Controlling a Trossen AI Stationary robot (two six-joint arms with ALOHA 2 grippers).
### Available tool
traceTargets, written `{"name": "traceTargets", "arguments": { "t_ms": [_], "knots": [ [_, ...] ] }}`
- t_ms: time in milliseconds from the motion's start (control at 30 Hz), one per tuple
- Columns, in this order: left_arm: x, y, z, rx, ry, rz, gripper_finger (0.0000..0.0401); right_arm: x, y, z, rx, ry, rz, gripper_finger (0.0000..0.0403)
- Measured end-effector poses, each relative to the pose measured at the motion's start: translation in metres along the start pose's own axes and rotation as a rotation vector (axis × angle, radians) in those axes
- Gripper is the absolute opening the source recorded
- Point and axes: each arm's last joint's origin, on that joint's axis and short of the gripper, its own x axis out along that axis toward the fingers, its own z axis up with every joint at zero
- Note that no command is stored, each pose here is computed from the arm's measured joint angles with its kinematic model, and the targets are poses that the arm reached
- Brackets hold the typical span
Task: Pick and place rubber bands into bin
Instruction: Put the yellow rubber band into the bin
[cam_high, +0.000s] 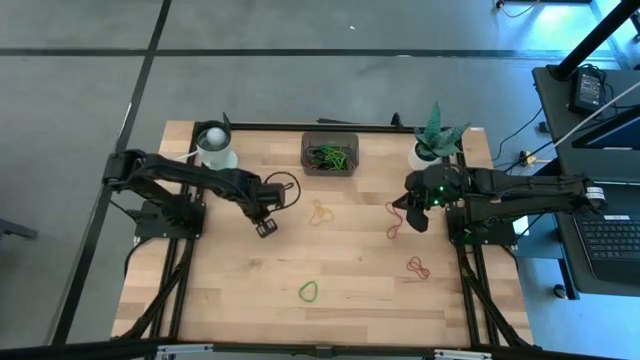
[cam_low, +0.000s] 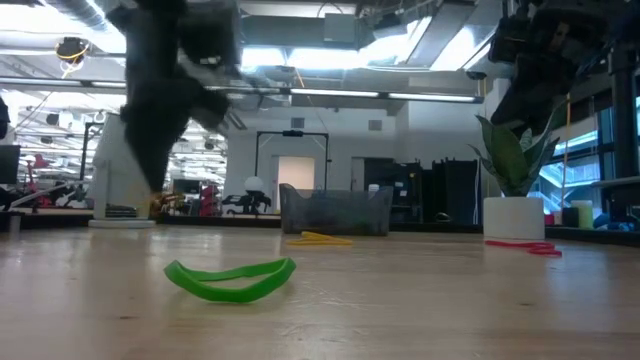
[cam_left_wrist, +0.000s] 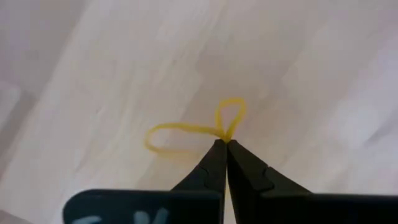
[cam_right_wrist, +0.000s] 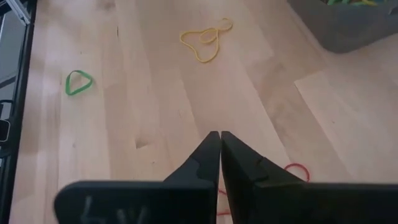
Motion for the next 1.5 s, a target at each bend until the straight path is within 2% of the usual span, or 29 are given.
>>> {"name": "traceTargets", "arguments": {
  "t_ms": [267,467,667,767,1000,1100,1300,1500],
  "knots": [
    [-0.062,-0.010,0.020,0.043,-0.057,0.041,0.0003,0.000,0.001,0.004,-0.050,-0.039,0.013,0.0020],
    [-0.109,-0.011,0.040,0.100,-0.199,0.050,0.0003,0.000,0.002,0.006,-0.073,-0.063,0.020,0.0020],
    [-0.147,0.006,0.066,0.040,-0.333,0.025,0.0003,0.000,0.002,0.006,-0.043,-0.063,0.021,0.0020],
    [-0.158,0.018,0.080,0.059,-0.378,0.040,0.0003,0.000,0.002,0.006,-0.041,-0.060,0.020,0.0020],
    [-0.161,0.045,0.123,0.164,-0.378,0.082,0.0003,0.000,0.002,0.006,-0.033,-0.060,0.019,0.0020],
    [-0.153,0.057,0.150,0.199,-0.362,0.098,0.0003,0.000,0.001,0.006,-0.010,-0.075,-0.027,0.0020],
    [-0.128,0.078,0.207,0.317,-0.330,0.083,0.0003,-0.001,-0.003,0.007,0.042,-0.118,-0.136,0.0020],
    [-0.090,0.088,0.254,0.370,-0.306,0.086,0.0003,-0.001,-0.005,0.008,0.072,-0.149,-0.211,0.0020]
  ]
}}
